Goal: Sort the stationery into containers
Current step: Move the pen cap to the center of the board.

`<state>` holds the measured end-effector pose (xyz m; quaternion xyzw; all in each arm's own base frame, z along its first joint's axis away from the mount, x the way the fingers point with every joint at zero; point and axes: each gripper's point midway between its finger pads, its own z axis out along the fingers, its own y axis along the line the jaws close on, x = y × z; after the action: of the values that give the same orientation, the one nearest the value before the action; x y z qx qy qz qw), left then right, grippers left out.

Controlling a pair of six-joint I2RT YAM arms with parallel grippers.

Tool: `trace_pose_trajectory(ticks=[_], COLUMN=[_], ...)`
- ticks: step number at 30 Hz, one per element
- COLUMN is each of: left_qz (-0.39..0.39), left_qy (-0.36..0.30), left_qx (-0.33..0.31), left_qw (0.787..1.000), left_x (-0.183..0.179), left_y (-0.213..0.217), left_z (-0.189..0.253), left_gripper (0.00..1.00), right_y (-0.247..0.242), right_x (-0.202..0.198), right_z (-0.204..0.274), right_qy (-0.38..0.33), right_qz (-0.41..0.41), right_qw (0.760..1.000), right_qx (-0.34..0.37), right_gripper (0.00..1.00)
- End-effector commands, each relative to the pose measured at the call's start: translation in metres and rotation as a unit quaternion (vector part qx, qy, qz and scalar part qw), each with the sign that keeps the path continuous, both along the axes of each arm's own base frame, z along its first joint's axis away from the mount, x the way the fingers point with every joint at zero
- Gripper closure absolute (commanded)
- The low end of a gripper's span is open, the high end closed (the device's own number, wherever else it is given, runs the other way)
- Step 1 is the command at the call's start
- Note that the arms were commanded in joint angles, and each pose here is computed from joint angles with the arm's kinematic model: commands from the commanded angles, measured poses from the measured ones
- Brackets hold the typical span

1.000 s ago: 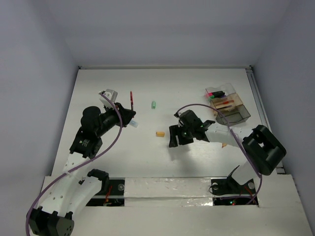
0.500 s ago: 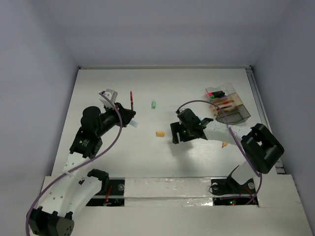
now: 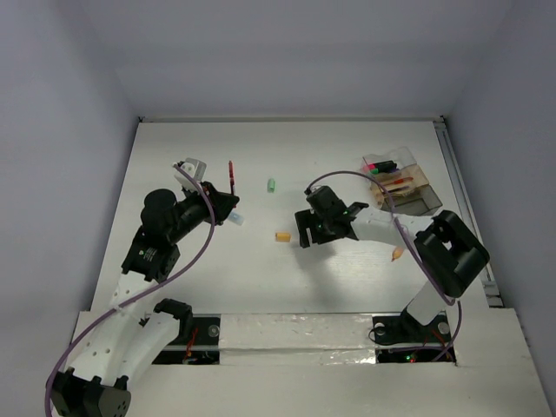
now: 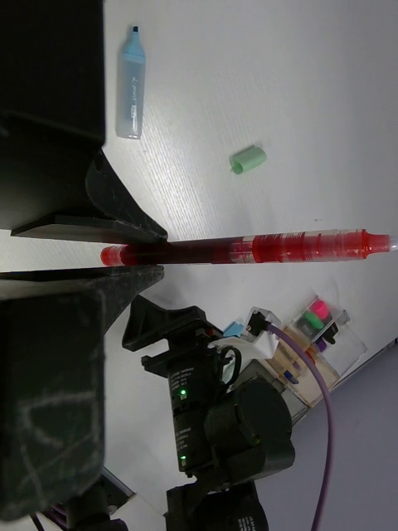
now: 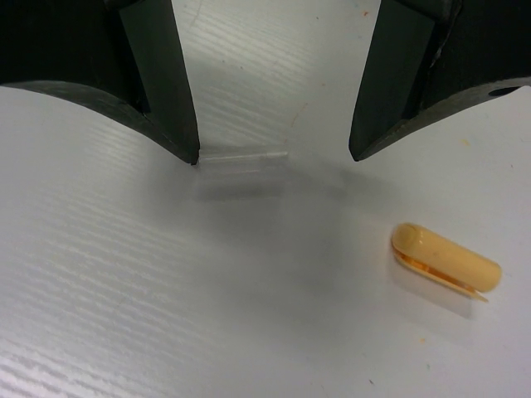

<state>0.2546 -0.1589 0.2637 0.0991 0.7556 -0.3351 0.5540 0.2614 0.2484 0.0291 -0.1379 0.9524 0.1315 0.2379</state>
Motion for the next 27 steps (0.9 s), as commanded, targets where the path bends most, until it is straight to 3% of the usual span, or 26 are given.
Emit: trace_pose_trajectory(ticks=[1, 8, 13, 19, 27], left_qz=[0.003, 0.003, 0.003, 0.0, 0.0], left_qy=[-0.04, -0.038, -0.041, -0.04, -0.044], left_qx=[-0.007, -0.007, -0.007, -0.008, -0.011], left_qw=[0.999, 0.999, 0.999, 0.999, 0.999], left_x=[0.0, 0.0, 0.0, -0.001, -0.004], left_y=[0.002, 0.002, 0.002, 0.002, 0.002], left_z=[0.024, 0.023, 0.024, 0.024, 0.027], left_gripper=[1.0, 1.0, 1.0, 1.0, 1.0], right_y=[0.018, 0.025, 0.008, -0.005, 0.011], right_x=[0.026, 0.049, 0.052, 0.022, 0.0], right_z=[0.014, 0.018, 0.046, 0.044, 0.027], right_qy=[-0.032, -0.055, -0.095, -0.058, -0.005], right_qz=[0.006, 0.005, -0.031, -0.055, -0.018], right_qw=[0.999, 0.998, 0.995, 0.996, 0.996], right_qx=[0.026, 0.029, 0.026, 0.045, 0.084], right_gripper=[0.21, 0.21, 0.24, 0.34, 0.36])
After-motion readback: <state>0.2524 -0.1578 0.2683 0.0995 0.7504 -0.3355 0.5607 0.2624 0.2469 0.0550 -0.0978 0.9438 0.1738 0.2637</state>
